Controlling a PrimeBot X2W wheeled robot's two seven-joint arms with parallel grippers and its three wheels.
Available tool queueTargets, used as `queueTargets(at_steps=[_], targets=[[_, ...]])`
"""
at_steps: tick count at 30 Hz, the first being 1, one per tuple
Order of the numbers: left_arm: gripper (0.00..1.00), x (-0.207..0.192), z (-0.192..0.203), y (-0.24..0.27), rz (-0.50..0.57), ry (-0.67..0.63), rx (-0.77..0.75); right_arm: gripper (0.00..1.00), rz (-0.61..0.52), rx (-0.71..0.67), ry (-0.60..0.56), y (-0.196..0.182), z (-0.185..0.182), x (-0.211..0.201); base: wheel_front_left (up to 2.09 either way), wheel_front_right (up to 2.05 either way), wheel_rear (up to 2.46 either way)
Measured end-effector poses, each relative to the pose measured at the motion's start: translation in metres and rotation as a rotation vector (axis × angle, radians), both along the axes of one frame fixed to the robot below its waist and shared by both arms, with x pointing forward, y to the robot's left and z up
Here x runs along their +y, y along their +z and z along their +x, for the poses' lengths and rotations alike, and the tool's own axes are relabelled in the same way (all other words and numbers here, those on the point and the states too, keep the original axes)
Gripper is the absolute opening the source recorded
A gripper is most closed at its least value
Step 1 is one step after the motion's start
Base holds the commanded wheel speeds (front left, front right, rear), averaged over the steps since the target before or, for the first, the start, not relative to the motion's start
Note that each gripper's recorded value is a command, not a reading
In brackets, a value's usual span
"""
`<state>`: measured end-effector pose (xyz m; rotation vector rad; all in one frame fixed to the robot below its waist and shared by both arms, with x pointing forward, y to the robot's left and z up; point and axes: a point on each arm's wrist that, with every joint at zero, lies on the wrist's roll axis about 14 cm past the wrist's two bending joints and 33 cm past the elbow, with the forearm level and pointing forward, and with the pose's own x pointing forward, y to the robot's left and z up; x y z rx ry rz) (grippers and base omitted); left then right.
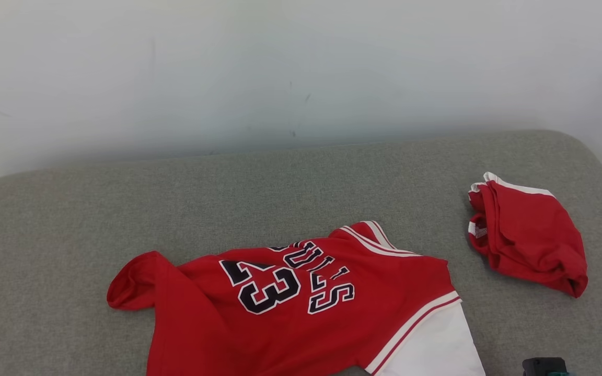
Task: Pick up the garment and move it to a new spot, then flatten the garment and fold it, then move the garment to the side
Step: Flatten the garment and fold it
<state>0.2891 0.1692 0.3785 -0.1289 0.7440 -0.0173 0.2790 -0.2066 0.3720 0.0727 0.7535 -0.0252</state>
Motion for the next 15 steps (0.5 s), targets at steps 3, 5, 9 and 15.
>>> queueTargets(at_steps=[3,5,9,15], targets=[[0.00,0.001,0.000,0.001,0.002,0.006,-0.005,1.00,0.001,-0.023,-0.003,0.005,0.004,-0.001,0.00,0.00,0.00],[0.00,0.001,0.000,0.001,0.003,0.006,-0.007,1.00,0.003,-0.039,-0.006,0.009,0.007,-0.002,0.00,0.00,0.00],[0.00,0.001,0.001,0.002,0.002,0.006,-0.008,1.00,0.001,-0.044,-0.009,0.012,0.009,-0.003,0.00,0.00,0.00],[0.00,0.002,0.000,0.001,0.000,0.008,-0.005,1.00,0.003,-0.002,0.008,0.004,0.004,0.002,0.00,0.00,0.00]])
